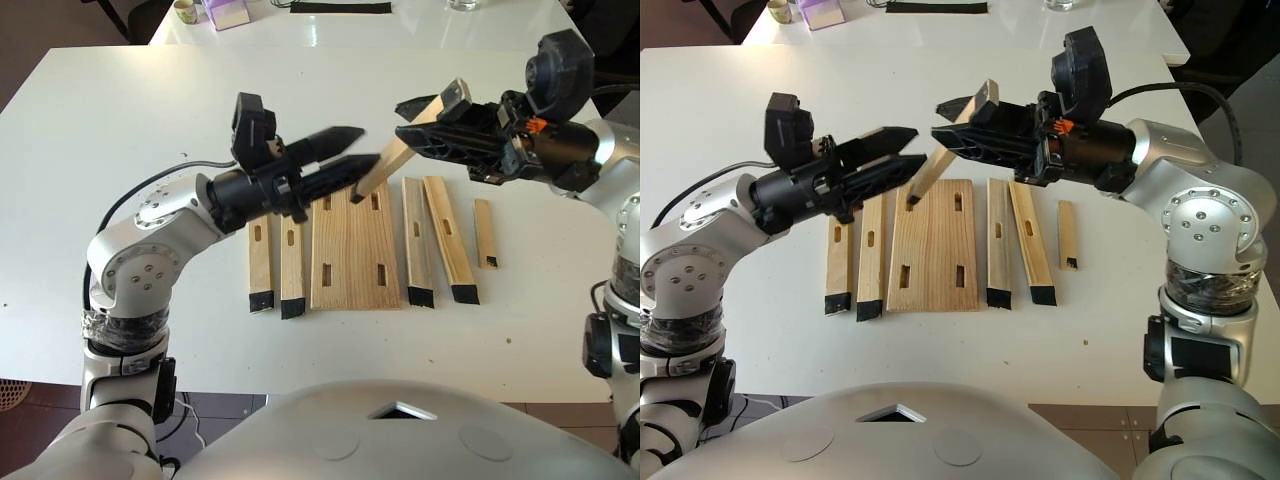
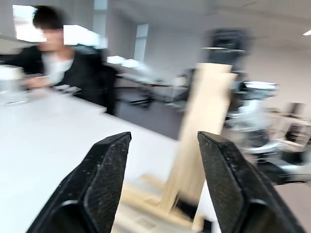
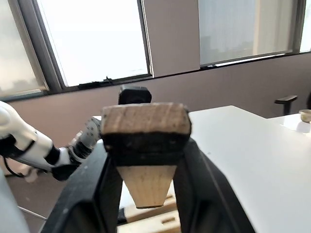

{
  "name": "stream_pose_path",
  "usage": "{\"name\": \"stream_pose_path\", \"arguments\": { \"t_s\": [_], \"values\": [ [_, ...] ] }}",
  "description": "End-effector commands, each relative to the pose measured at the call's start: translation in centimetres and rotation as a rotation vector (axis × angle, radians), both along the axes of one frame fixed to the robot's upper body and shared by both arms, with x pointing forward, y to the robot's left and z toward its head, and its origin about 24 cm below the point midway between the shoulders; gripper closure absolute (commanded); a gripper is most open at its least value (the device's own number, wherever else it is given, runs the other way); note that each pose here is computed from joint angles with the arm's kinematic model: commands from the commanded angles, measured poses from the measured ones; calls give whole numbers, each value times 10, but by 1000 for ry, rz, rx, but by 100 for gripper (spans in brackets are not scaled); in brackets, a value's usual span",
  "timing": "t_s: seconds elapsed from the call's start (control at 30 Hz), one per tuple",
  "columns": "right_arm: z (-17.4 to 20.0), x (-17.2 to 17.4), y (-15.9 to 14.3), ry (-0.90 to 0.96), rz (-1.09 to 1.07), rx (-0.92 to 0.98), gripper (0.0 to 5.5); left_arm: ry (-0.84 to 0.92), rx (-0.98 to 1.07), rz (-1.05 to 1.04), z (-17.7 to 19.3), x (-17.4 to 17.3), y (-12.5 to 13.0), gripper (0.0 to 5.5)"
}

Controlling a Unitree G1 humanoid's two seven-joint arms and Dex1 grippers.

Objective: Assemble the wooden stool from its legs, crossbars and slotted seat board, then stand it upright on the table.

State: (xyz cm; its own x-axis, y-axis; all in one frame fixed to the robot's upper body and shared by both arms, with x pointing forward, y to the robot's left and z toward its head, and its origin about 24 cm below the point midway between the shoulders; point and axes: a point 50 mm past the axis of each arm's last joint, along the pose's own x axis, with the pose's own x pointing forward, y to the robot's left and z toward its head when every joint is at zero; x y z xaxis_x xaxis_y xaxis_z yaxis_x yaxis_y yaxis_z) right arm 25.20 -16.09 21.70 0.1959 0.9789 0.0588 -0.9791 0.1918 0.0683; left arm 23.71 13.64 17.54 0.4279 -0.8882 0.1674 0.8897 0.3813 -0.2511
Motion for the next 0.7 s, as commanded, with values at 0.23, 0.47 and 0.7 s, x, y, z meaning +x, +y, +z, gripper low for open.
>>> {"name": "stream_pose_path", "arguments": {
  "t_s": [0.23, 0.47, 0.7],
  "values": [
    [-45, 33, -69, -175, -96, -447, 420, 0, 274, 310, -57, 13, 34, 297],
    [-76, 25, -82, -192, 54, -599, 420, -24, 304, 307, -65, 5, 28, 297],
    [-83, 21, -88, -205, 94, -627, 420, -26, 320, 295, -67, -1, 25, 297]
  ]
}}
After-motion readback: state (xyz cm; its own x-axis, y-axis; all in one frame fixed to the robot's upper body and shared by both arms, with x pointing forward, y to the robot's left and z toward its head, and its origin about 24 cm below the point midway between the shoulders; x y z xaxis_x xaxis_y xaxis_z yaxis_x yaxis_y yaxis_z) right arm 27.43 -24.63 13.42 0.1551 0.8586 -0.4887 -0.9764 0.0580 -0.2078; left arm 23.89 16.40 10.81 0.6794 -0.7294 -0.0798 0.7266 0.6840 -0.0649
